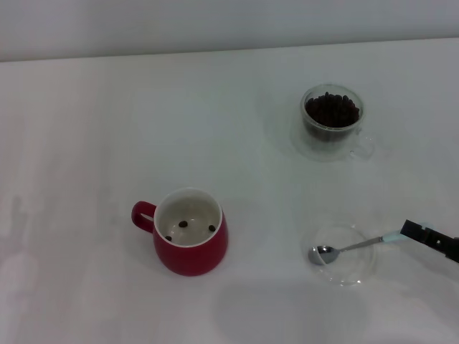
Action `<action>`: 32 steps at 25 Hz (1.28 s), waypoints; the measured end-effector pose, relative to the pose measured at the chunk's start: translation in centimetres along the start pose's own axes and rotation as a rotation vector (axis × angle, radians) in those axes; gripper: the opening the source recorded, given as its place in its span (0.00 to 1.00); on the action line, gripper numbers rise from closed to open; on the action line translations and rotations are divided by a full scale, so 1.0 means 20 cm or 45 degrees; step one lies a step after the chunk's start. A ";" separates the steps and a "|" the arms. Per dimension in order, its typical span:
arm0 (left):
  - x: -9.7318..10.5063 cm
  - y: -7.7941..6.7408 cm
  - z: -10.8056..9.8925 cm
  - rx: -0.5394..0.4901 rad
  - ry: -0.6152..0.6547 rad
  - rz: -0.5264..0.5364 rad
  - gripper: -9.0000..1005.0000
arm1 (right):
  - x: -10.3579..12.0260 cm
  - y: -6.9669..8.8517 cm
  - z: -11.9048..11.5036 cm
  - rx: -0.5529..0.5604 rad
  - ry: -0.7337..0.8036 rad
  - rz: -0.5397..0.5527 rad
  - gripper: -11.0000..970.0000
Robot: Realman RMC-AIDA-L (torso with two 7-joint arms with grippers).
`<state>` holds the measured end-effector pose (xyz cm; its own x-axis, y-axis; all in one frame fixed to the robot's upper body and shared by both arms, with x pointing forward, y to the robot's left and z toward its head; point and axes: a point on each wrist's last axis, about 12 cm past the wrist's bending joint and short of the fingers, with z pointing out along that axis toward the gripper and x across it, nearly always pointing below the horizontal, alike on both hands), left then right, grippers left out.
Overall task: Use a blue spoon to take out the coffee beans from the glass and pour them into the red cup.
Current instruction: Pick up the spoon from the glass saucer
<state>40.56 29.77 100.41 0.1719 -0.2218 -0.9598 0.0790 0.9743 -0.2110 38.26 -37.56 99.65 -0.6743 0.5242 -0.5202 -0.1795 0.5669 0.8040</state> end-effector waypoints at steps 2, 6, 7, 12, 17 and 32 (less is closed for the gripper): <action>0.00 0.00 0.00 0.000 0.000 0.000 0.73 | 0.00 0.00 0.01 -0.005 0.012 0.001 0.59; 0.00 0.00 0.00 0.001 0.000 0.000 0.73 | 0.00 0.00 0.01 -0.003 0.029 0.012 0.45; 0.00 0.00 0.00 0.001 0.000 0.000 0.73 | 0.00 0.00 0.01 -0.003 0.028 0.012 0.44; 0.00 0.00 0.00 0.001 0.000 0.000 0.73 | 0.00 0.00 0.02 -0.001 0.028 0.011 0.39; 0.00 0.00 0.00 0.001 0.000 0.000 0.73 | 0.00 0.00 0.01 0.001 0.026 0.011 0.35; 0.00 0.00 0.02 0.011 -0.007 -0.001 0.73 | -0.08 0.02 0.00 -0.052 0.031 -0.046 0.17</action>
<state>40.89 29.68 100.54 0.1769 -0.2230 -0.9586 0.0878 0.9737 -0.2103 39.29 -38.25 100.76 -0.6839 0.4879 -0.5424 -0.2330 0.5585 0.7961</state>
